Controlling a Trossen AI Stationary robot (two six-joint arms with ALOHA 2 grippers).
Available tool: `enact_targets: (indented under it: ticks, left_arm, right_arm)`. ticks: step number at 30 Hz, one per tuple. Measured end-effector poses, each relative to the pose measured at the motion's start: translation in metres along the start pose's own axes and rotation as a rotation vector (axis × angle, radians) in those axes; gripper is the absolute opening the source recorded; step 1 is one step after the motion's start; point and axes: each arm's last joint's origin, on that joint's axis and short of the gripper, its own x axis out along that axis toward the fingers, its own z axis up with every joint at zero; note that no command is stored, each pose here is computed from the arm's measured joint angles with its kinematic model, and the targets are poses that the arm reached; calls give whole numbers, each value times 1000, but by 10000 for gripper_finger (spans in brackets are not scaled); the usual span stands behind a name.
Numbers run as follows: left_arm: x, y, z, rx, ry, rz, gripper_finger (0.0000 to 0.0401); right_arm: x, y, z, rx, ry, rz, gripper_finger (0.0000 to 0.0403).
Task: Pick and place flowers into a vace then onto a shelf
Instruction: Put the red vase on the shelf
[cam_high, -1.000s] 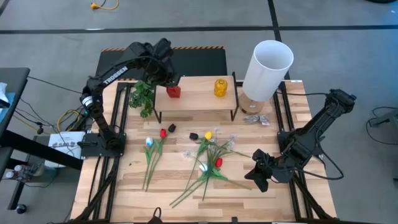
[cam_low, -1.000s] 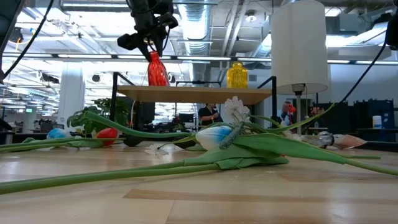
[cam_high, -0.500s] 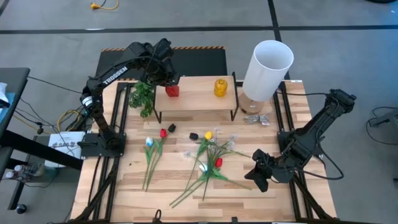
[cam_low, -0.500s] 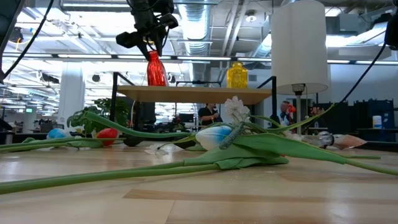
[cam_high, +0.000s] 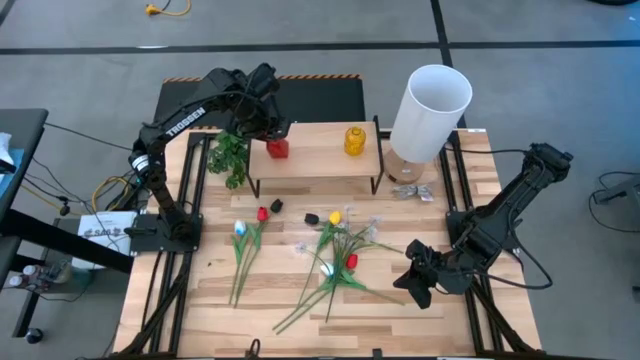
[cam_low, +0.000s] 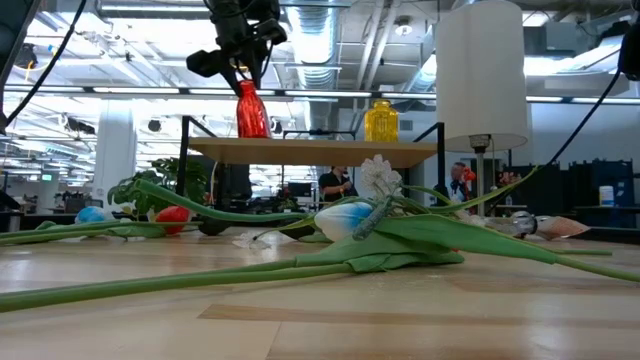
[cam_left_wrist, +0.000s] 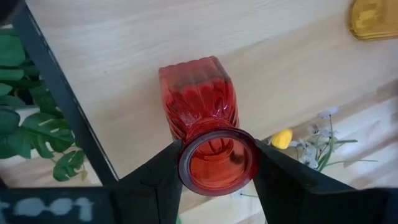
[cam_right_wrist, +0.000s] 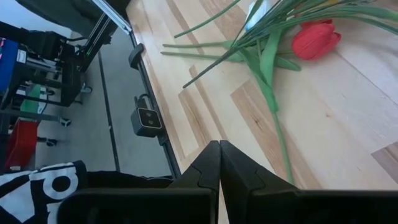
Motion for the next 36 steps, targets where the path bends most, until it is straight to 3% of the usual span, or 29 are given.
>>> enact_targets:
  ticks: [25, 36]
  left_arm:
    - [5, -4, -2, 12, 30, 4, 162]
    - [13, -15, 4, 47, -13, -60, 162]
  right_arm:
    - [0, 0, 0, 3, 1, 1, 1]
    - [0, 0, 0, 4, 3, 4, 1]
